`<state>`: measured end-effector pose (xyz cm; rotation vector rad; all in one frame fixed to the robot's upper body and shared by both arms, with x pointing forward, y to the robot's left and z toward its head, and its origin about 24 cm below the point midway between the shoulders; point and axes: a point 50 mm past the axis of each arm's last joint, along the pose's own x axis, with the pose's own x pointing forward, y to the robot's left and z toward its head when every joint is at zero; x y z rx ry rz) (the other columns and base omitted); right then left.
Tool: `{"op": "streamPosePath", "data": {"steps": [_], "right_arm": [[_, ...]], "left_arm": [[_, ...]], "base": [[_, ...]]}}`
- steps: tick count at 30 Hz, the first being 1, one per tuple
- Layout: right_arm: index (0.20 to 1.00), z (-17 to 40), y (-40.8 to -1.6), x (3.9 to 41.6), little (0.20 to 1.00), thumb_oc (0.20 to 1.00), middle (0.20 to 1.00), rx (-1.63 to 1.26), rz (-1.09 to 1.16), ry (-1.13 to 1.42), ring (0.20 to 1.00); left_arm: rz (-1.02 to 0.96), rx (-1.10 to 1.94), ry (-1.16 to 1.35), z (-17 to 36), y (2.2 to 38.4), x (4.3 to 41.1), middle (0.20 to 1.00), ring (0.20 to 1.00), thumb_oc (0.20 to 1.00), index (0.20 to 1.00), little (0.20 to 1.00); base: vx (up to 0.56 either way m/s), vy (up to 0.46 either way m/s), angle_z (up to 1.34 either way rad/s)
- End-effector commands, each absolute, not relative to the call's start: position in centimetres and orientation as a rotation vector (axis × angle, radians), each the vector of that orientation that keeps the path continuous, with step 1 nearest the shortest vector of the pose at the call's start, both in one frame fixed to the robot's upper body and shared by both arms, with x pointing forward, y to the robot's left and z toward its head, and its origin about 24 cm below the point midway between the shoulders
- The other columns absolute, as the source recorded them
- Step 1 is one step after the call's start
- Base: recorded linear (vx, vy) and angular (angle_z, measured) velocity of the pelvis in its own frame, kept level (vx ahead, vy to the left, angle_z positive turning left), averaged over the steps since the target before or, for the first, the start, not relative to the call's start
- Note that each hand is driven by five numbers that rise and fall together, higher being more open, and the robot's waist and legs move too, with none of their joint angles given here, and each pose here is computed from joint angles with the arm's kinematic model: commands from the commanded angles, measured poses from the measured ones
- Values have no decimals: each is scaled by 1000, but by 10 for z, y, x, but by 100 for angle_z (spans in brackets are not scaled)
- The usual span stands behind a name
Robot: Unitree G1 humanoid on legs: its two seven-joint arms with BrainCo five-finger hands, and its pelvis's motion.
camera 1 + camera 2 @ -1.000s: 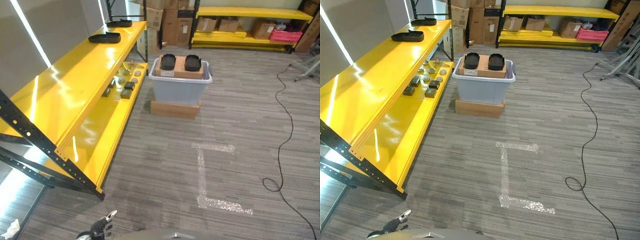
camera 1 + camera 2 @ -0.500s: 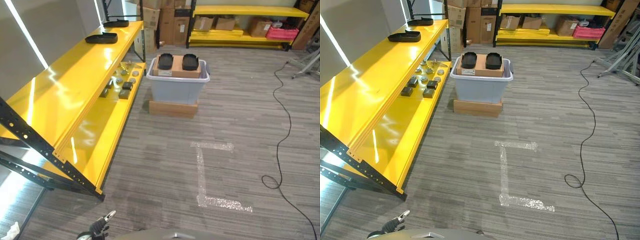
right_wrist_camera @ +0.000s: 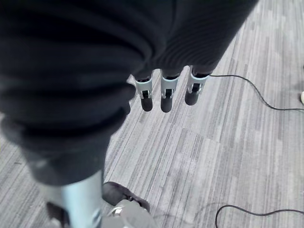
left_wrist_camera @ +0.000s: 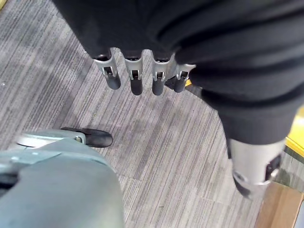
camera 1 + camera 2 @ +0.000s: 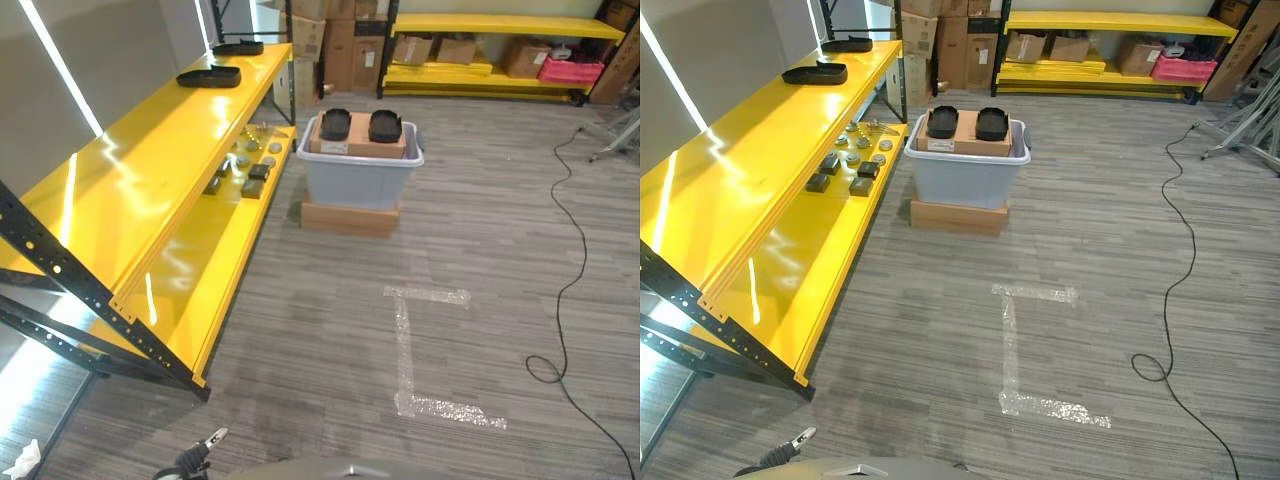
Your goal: Move parts from the plastic box to the shelf.
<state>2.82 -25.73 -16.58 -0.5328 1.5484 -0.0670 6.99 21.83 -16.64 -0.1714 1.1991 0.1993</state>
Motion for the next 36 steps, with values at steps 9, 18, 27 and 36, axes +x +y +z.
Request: {"op": "streamPosePath", "data": {"steps": [9, 18, 27, 36], "right_arm": [[1000, -157, -269, 76, 1000, 1000, 1000, -92, -407, 1280, 1000], [1000, -36, -242, 224, 1000, 1000, 1000, 83, -302, 429, 1000], [1000, 90, -237, 257, 1000, 1000, 1000, 84, -163, -149, 1000], [1000, 102, -234, 248, 1000, 1000, 1000, 72, -195, -171, 1000]], "left_arm": [[172, -99, 1021, -152, 227, 120, 1000, 1000, 1000, 1000, 1000], [66, -108, 320, -26, 222, 246, 1000, 1000, 1000, 1000, 1000], [92, -226, -151, 94, 227, 267, 1000, 1000, 1000, 1000, 1000], [91, -283, -143, 104, 226, 255, 1000, 1000, 1000, 1000, 1000]], "base": [[16, -9, 0], [-38, 16, -7], [-4, 10, -2], [0, 0, 0]]}}
